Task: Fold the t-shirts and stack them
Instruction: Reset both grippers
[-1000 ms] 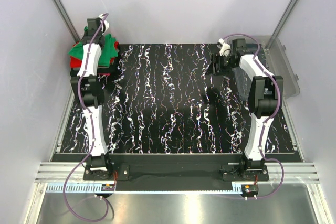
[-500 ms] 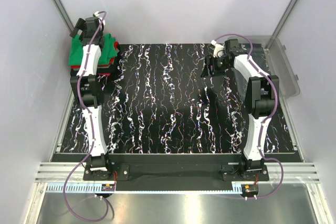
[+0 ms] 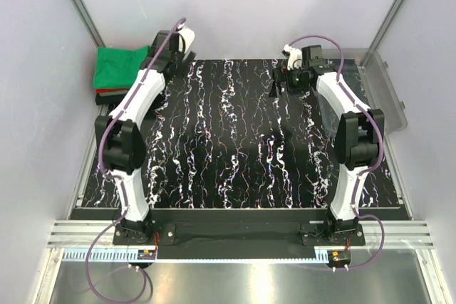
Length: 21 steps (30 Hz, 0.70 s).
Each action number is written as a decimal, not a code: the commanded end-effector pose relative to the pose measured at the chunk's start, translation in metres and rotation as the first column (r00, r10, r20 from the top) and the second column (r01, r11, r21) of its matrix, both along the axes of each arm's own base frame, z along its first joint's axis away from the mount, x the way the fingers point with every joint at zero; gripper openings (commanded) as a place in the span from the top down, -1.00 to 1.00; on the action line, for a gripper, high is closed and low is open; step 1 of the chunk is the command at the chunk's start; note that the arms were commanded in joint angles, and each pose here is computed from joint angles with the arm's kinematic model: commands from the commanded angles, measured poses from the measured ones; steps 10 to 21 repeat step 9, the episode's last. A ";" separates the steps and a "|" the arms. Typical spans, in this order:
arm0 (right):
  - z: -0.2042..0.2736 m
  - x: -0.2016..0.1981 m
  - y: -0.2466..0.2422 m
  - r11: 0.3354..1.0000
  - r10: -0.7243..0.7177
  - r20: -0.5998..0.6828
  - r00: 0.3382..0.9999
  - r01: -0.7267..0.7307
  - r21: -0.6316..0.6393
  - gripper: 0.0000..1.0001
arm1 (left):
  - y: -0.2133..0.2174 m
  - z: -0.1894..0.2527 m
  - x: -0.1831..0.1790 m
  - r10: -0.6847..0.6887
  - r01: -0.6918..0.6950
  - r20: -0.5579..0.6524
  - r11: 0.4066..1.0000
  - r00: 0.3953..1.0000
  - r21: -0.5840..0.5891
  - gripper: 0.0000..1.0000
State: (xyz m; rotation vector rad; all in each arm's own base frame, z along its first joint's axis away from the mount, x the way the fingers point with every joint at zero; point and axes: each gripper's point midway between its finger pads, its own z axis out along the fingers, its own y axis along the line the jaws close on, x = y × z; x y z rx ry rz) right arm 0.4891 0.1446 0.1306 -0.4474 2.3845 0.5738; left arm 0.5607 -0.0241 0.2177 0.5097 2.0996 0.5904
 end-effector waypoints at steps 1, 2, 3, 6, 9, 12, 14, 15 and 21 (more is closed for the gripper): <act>0.030 0.006 0.006 0.997 -0.074 0.101 0.992 0.077 -0.030 -0.99 | -0.061 0.036 -0.032 -0.079 0.085 0.032 0.905 0.996 -0.417 -0.97; 0.030 0.006 0.007 0.996 -0.079 0.102 0.992 0.083 -0.030 -0.99 | -0.074 0.031 -0.037 -0.117 0.109 0.011 0.880 0.993 -0.462 -0.97; 0.031 0.006 0.009 0.996 -0.077 0.103 0.992 0.081 -0.029 -1.00 | -0.085 0.026 -0.042 -0.134 0.115 -0.007 0.873 0.991 -0.475 -0.97; 0.032 0.002 0.017 0.998 -0.053 0.117 0.992 0.058 -0.036 -0.99 | -0.101 0.008 -0.051 -0.161 0.127 -0.044 0.895 0.986 -0.427 -0.97; 0.045 -0.003 0.022 0.999 -0.033 0.145 0.989 0.039 -0.034 -0.99 | -0.104 0.007 -0.051 -0.178 0.147 -0.046 0.909 0.983 -0.391 -0.97; 0.045 -0.003 0.022 0.999 -0.033 0.145 0.989 0.039 -0.034 -0.99 | -0.104 0.007 -0.051 -0.178 0.147 -0.046 0.909 0.983 -0.391 -0.97; 0.045 -0.003 0.022 0.999 -0.033 0.145 0.989 0.039 -0.034 -0.99 | -0.104 0.007 -0.051 -0.178 0.147 -0.046 0.909 0.983 -0.391 -0.97; 0.045 -0.003 0.022 0.999 -0.033 0.145 0.989 0.039 -0.034 -0.99 | -0.104 0.007 -0.051 -0.178 0.147 -0.046 0.909 0.983 -0.391 -0.97; 0.045 -0.003 0.022 0.999 -0.033 0.145 0.989 0.039 -0.034 -0.99 | -0.104 0.007 -0.051 -0.178 0.147 -0.046 0.909 0.983 -0.391 -0.97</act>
